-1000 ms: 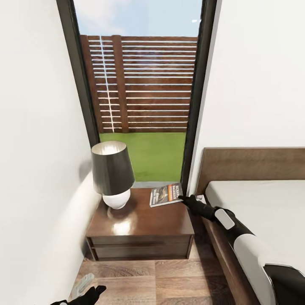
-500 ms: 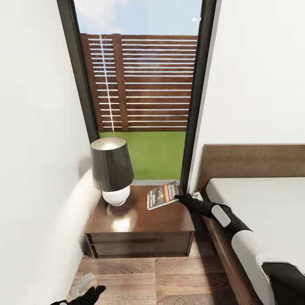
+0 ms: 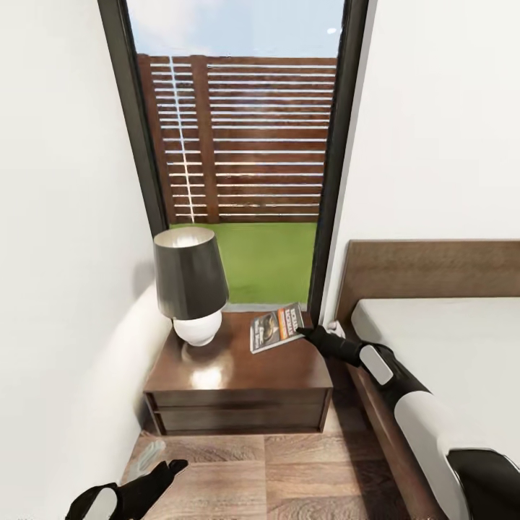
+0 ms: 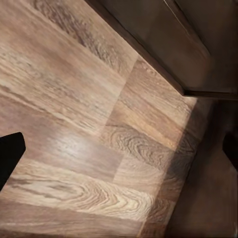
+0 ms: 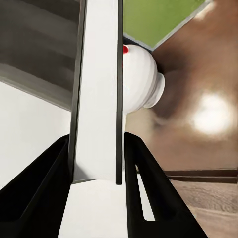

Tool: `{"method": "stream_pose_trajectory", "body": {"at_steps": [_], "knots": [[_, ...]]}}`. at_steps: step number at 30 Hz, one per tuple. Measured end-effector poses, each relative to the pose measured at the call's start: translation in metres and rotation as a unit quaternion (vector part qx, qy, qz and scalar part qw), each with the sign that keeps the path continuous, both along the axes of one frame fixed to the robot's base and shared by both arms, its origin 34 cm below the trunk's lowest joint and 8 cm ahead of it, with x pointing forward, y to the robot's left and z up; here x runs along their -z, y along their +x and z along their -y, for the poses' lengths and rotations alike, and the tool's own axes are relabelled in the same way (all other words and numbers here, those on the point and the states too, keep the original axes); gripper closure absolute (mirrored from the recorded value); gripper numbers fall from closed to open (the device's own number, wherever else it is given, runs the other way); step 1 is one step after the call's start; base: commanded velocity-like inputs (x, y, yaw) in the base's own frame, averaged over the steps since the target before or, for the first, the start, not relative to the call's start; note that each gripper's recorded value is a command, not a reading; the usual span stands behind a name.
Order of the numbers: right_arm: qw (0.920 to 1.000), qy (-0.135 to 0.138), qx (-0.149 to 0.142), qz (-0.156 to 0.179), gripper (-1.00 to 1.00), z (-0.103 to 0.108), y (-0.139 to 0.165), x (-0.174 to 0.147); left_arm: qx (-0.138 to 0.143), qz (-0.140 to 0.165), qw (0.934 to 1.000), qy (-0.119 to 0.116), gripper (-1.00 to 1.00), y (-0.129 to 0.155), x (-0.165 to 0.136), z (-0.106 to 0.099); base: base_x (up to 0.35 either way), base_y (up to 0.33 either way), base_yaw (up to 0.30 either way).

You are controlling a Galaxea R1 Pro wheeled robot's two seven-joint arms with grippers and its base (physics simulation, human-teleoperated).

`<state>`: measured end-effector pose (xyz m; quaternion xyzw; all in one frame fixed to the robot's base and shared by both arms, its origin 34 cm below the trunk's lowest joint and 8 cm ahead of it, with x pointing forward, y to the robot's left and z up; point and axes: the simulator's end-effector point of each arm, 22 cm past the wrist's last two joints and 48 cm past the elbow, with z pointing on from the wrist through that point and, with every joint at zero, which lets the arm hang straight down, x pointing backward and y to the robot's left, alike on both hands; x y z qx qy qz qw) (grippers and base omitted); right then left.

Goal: In the bedroom, move the book from the bed onto either nightstand, and place the two sandals side by side next to the bed.

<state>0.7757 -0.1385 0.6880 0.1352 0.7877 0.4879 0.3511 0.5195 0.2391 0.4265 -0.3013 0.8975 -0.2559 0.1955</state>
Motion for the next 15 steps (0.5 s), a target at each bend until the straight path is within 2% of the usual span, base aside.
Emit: {"method": "stream_pose_trajectory", "body": {"at_steps": [5, 7, 10, 15], "knots": [[0.9998, 0.000, -0.001, 0.022, 1.00, -0.001, 0.003, -0.006, -0.008, 0.020, 0.9995, -0.024, -1.00, 0.015, -0.021, -0.005, 0.000, 0.000, 0.000], [0.9996, -0.002, -0.002, 0.027, 1.00, -0.001, 0.003, -0.006, -0.004, 0.028, 0.9991, -0.031, -1.00, 0.019, -0.026, 0.006, 0.000, 0.000, 0.000], [0.9995, -0.002, -0.002, 0.031, 1.00, -0.001, 0.002, -0.002, -0.002, 0.018, 0.9995, -0.027, -1.00, 0.015, -0.018, 0.016, 0.000, 0.000, 0.000], [0.9995, -0.002, -0.004, 0.031, 1.00, -0.001, 0.000, 0.008, -0.010, -0.001, 0.9998, -0.018, -1.00, 0.005, 0.002, 0.015, 0.000, 0.000, 0.000]]}}
